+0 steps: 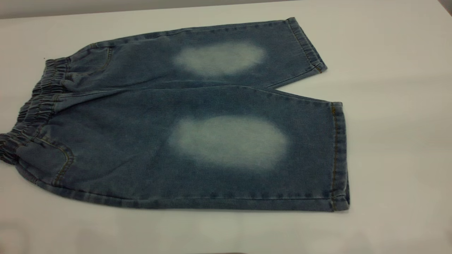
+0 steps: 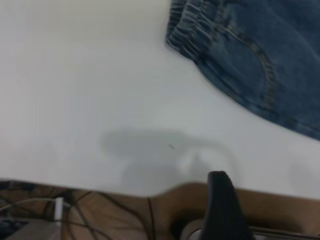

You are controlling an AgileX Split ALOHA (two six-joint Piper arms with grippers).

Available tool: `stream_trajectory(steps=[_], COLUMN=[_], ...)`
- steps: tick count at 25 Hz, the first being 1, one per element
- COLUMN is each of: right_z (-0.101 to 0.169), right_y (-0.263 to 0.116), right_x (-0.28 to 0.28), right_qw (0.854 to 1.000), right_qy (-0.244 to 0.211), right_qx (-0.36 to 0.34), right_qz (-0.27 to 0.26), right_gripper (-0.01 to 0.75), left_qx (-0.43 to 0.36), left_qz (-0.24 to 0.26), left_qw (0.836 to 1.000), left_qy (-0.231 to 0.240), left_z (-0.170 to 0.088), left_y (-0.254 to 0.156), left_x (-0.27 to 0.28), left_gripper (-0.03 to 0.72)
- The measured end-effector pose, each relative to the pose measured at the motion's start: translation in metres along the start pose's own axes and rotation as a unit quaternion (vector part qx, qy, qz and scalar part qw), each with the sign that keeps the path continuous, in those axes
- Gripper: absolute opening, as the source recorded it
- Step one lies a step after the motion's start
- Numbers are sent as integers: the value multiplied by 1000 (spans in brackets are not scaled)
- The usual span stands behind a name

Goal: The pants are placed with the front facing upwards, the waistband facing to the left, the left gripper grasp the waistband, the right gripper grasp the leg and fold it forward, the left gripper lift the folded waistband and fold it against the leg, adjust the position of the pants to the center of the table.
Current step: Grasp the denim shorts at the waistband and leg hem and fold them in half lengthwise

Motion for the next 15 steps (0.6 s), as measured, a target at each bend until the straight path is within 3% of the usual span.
stream_trajectory(steps=[8, 15], right_z=[6, 2], right_y=[21, 35], right_x=[-58, -97], right_qw=[997, 994], right_qy=[43, 52], right_qx=[-34, -76], right_qz=[56, 50], right_gripper=[476, 476], left_qx=[26, 60], left_qz=[96, 150], left_qw=[995, 986], left_qy=[31, 38], left_z=[13, 29], left_y=[36, 48], left_x=[-77, -147], left_gripper=[479, 481])
Point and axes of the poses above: a point on each arm's last joint axis where the gripper is mounted, x pointing back along that axis away from the gripper, z along the wrist's bending axis when the last joint is at zero, y = z × x, the point moved 4 cm from there along -x, pointing out along that axis toward the gripper, and after that the axes turned 10 degrees about -x, right-handed, at the moved point
